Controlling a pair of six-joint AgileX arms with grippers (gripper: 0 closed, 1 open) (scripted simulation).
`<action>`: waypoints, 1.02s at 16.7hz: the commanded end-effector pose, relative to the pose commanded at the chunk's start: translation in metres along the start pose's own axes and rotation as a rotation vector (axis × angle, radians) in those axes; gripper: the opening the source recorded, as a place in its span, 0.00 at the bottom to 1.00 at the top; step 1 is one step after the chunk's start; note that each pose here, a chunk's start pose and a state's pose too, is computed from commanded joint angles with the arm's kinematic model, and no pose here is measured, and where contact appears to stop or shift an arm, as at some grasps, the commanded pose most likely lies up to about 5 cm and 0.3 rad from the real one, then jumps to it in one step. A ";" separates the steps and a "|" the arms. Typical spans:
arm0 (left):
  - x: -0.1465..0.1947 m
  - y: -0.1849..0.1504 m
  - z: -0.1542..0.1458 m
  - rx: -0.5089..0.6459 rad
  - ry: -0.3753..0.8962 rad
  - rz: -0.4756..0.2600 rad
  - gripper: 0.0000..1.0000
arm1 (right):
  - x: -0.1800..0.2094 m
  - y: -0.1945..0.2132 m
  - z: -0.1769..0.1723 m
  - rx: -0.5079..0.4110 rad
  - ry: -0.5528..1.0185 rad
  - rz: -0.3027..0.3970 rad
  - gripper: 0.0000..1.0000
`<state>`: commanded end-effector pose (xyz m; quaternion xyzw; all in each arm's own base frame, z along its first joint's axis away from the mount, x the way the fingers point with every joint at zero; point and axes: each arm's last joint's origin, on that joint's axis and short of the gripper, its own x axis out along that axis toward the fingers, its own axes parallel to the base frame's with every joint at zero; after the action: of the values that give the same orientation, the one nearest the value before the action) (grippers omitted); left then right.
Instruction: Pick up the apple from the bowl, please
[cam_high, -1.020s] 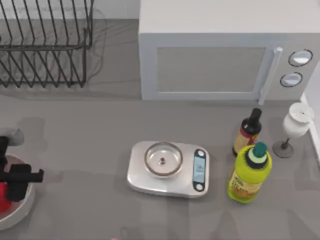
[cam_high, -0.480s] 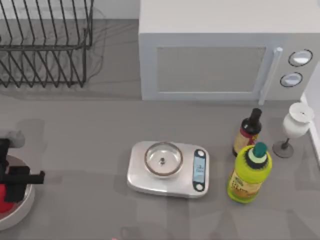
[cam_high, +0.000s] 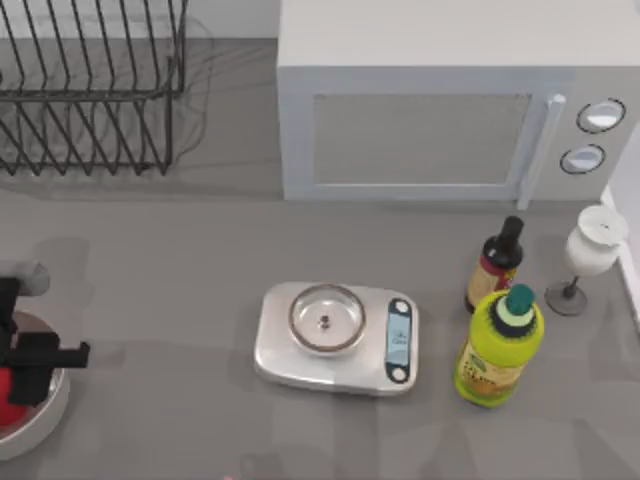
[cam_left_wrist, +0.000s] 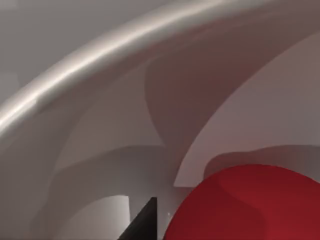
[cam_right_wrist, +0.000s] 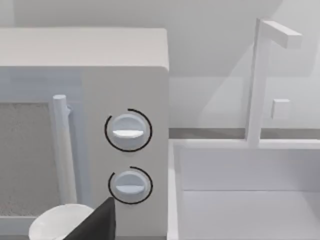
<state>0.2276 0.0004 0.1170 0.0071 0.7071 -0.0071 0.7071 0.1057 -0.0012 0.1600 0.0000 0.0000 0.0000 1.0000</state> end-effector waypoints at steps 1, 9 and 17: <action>0.000 0.000 0.000 0.000 0.000 0.000 0.02 | 0.000 0.000 0.000 0.000 0.000 0.000 1.00; 0.000 0.000 0.000 0.000 0.000 0.000 0.00 | 0.000 0.000 0.000 0.000 0.000 0.000 1.00; -0.057 0.001 0.032 0.000 -0.021 0.002 0.00 | 0.000 0.000 0.000 0.000 0.000 0.000 1.00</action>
<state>0.2592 0.0012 0.1735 0.0076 0.6997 -0.0063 0.7143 0.1057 -0.0012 0.1600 0.0000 0.0000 0.0000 1.0000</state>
